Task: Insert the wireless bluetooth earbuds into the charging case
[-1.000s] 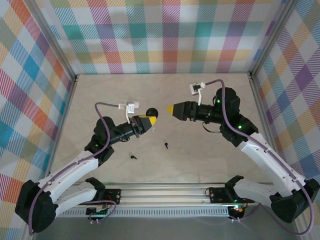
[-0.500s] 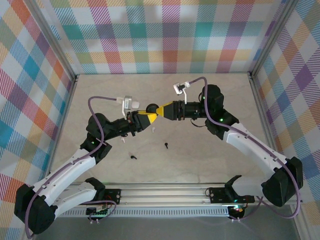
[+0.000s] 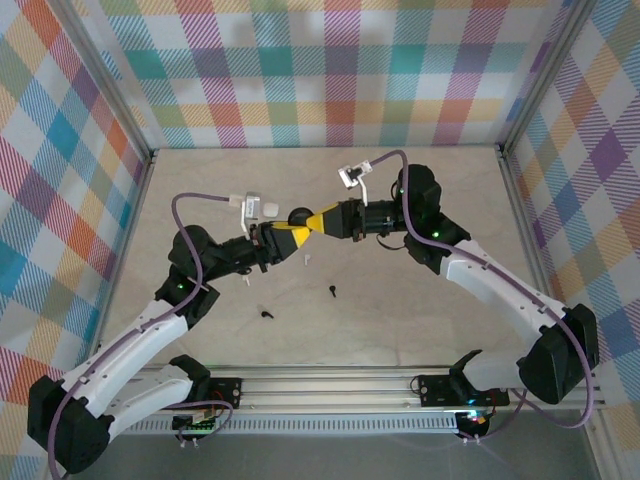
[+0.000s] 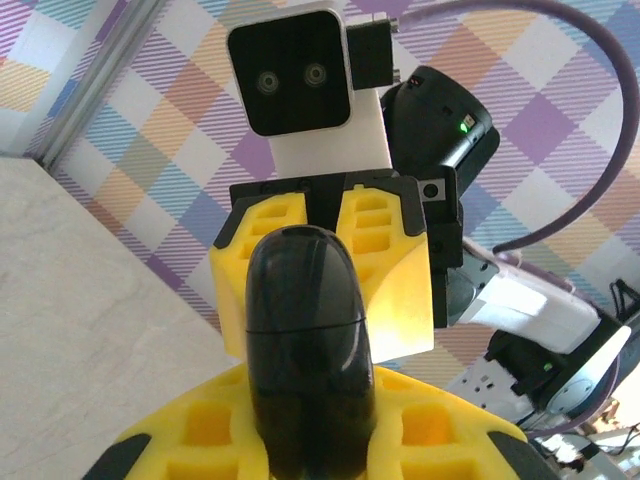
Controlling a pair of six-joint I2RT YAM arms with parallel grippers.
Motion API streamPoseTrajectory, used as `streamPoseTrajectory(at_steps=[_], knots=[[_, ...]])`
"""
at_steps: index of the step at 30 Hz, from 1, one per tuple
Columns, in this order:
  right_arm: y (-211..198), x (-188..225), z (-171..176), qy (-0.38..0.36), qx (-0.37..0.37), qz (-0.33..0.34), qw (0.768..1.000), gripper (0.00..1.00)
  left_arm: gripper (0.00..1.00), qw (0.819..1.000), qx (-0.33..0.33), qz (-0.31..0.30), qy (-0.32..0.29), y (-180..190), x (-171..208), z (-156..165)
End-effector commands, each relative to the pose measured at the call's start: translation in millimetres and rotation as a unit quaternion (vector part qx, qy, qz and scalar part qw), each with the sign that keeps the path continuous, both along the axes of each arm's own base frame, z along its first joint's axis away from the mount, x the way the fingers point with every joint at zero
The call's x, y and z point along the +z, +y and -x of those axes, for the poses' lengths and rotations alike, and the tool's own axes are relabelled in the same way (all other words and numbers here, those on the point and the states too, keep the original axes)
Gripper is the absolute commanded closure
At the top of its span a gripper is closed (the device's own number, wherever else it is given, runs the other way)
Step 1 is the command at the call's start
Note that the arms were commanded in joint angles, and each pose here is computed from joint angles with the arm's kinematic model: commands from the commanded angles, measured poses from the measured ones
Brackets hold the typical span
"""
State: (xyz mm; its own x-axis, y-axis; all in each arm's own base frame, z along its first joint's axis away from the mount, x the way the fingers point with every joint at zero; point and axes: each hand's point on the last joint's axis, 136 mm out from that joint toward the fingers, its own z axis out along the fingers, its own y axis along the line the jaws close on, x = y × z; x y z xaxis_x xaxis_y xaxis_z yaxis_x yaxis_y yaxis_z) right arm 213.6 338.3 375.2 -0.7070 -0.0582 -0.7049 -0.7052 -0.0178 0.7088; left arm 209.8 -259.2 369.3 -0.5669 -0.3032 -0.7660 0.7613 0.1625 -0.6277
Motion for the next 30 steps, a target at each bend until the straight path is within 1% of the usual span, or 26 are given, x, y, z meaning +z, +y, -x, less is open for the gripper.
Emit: streamPoseTrajectory(at_steps=[1,3,6,7,10,12,16,18,20,23,26,28,30], knots=[[2,3,9,-0.029,0.005,0.014,0.999,0.95,0.56,0.999,0.013,-0.035,-0.029,4,7,7],[-2,0,7,-0.041,-0.008,0.031,0.999,0.96,0.4,0.996,0.033,-0.077,-0.021,10,-4,5],[-7,-4,4,-0.074,-0.025,0.072,0.994,0.95,0.22,0.987,0.083,-0.139,-0.014,26,-17,2],[-9,-6,3,-0.087,-0.028,0.09,0.992,0.95,0.19,0.982,0.1,-0.159,-0.014,34,-20,2],[-13,-9,-3,-0.129,-0.036,0.134,0.982,0.95,0.14,0.965,0.137,-0.221,-0.014,55,-30,6],[-15,-12,-7,-0.148,-0.036,0.155,0.976,0.94,0.11,0.955,0.15,-0.255,-0.021,66,-35,11],[-15,-16,-8,-0.178,-0.024,0.174,0.968,0.94,0.12,0.934,0.154,-0.32,-0.035,82,-52,20],[-15,-20,-7,-0.187,-0.018,0.176,0.966,0.94,0.13,0.932,0.13,-0.335,-0.055,79,-60,26],[-14,-24,-4,-0.193,-0.006,0.173,0.966,0.94,0.14,0.935,0.101,-0.332,-0.073,72,-64,32],[-11,-29,4,-0.198,0.021,0.154,0.968,0.93,0.17,0.949,0.065,-0.296,-0.089,57,-61,37],[-8,-30,15,-0.199,0.049,0.121,0.971,0.93,0.21,0.968,0.044,-0.229,-0.095,42,-48,38],[-7,-30,23,-0.198,0.07,0.101,0.972,0.92,0.24,0.98,0.033,-0.166,-0.105,31,-32,37],[-7,-31,28,-0.199,0.083,0.089,0.972,0.92,0.26,0.988,0.021,-0.115,-0.104,24,-23,35]])
